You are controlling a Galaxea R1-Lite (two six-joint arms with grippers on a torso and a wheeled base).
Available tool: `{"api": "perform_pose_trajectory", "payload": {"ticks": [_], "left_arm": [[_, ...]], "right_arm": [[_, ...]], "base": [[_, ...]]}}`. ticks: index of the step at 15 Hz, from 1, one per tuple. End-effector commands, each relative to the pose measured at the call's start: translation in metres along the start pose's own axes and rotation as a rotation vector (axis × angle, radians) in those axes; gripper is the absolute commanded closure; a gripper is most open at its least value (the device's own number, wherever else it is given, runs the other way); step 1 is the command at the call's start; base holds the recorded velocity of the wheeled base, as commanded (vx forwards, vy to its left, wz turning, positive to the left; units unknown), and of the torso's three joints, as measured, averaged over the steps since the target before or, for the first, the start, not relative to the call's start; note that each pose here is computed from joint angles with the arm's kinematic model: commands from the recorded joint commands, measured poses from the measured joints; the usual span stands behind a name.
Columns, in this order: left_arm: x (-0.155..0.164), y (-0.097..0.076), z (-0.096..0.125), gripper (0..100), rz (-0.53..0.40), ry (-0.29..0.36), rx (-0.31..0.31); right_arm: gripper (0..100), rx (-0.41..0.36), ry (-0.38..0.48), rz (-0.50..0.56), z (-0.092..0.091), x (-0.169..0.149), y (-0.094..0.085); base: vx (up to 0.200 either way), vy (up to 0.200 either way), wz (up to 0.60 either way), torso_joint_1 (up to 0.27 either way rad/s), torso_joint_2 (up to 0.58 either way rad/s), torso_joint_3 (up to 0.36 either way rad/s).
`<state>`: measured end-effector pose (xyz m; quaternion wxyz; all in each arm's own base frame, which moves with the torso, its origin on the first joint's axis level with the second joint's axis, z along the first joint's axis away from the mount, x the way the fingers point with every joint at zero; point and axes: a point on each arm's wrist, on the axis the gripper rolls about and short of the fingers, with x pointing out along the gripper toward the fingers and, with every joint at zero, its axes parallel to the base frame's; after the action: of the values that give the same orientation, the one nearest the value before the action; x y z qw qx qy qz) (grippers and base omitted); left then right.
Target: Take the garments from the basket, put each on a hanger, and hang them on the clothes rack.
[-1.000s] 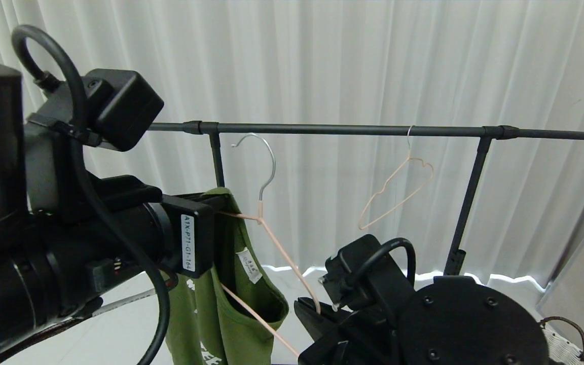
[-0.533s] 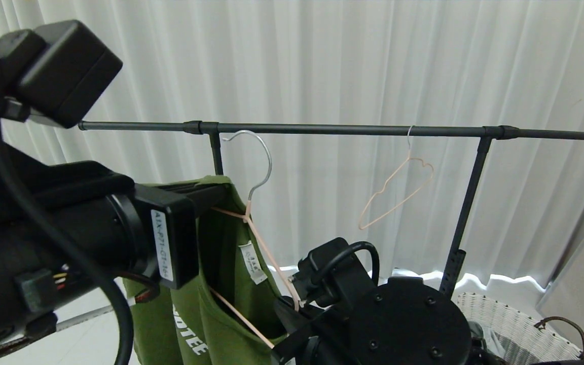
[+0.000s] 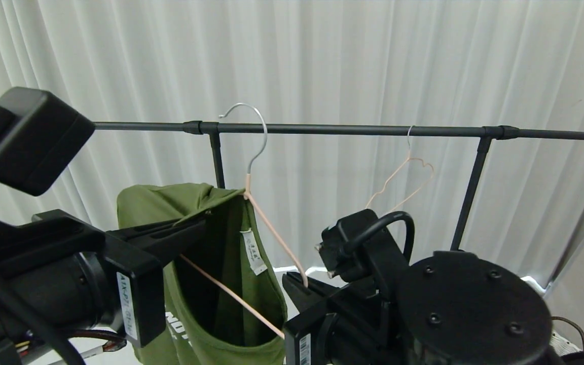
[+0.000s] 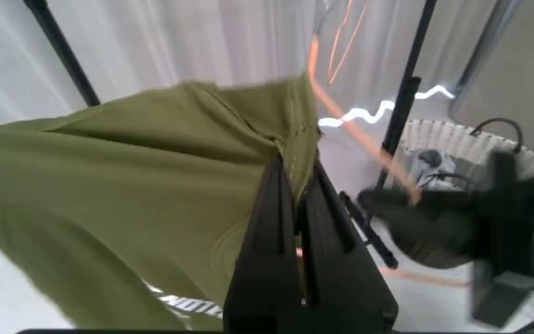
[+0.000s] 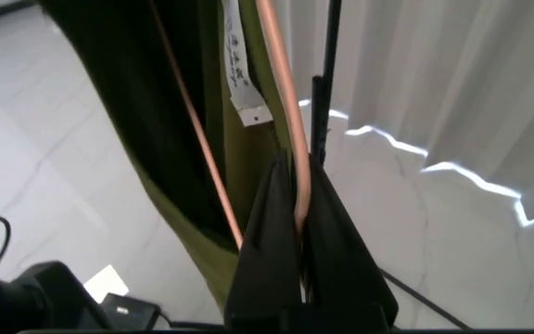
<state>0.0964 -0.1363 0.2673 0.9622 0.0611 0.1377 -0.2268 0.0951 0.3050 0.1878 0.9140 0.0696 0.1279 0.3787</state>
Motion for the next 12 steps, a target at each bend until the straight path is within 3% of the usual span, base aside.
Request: {"api": "perform_pose_trajectory", "payload": {"ticks": [1,12], "left_arm": [[-0.001,0.002,-0.003,100,0.008,0.001,-0.002],[0.005,0.006,0.004,100,0.04,-0.034,-0.017]], "right_arm": [[100,0.01,-0.044,-0.001,0.014,-0.009,-0.004],[100,-0.025,-0.182,0.028,0.03,-0.019,0.006]], "base": [[0.0,0.0,0.0,0.0,0.0,0.0],[0.0,0.0,0.0,0.0,0.0,0.0]]}}
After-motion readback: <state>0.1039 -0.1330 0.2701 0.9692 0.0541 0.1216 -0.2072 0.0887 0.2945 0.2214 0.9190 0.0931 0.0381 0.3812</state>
